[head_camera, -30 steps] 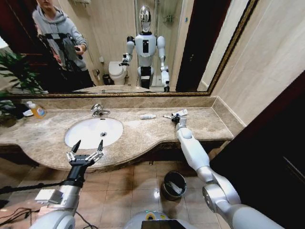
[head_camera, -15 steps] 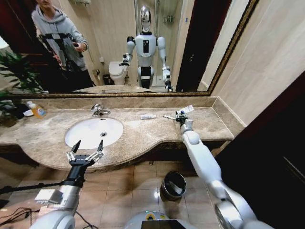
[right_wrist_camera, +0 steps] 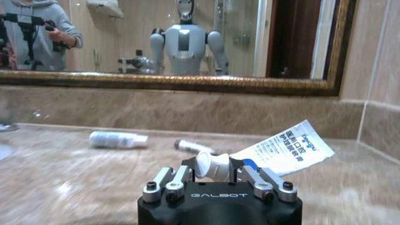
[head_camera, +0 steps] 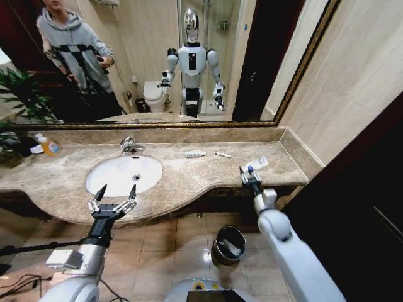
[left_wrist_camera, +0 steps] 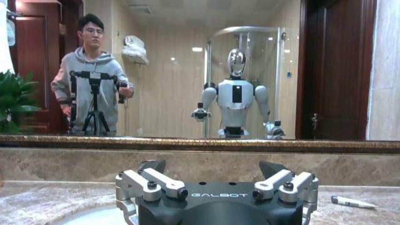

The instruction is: Pick up the trash from the sink and place it in the trash bin.

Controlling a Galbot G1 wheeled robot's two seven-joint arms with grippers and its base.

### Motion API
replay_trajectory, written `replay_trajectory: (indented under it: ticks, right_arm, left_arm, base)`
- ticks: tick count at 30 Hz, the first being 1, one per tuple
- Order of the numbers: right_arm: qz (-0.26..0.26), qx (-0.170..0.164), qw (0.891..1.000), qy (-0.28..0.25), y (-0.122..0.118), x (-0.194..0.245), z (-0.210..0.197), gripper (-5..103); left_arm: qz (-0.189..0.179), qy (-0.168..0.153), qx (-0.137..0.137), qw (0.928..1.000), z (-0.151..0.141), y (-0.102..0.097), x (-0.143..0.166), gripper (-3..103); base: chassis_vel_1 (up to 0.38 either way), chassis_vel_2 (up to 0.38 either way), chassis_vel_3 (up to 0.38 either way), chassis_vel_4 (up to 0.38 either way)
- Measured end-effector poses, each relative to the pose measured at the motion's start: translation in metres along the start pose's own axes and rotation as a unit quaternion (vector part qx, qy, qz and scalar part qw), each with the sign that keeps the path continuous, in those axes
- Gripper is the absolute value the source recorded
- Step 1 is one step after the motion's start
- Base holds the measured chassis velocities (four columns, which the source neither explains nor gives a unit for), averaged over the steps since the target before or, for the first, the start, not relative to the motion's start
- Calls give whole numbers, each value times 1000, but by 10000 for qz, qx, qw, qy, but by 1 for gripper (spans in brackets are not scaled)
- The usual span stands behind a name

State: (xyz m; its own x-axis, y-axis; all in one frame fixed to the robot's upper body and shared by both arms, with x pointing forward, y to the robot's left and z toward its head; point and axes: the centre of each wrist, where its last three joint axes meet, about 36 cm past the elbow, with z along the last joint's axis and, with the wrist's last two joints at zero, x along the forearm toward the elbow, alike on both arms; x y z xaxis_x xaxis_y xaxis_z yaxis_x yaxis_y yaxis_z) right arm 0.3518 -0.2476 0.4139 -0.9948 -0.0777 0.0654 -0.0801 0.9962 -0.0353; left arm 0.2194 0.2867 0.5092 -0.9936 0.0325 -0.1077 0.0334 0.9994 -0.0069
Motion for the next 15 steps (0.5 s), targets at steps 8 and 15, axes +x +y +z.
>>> replay_trajectory:
  ticks: [8,15]
  right_arm:
    - [-65,-189,9987,465,23,51,33,32]
    - [-17,-99,9961,875,35,86,82,32]
  left_arm:
    - [-1,0,-1,10000,0,0,0,100]
    - [-1,0,0,10000,0,0,0,100]
  base:
    - [0,0,0,0]
    - [0,0,0,0]
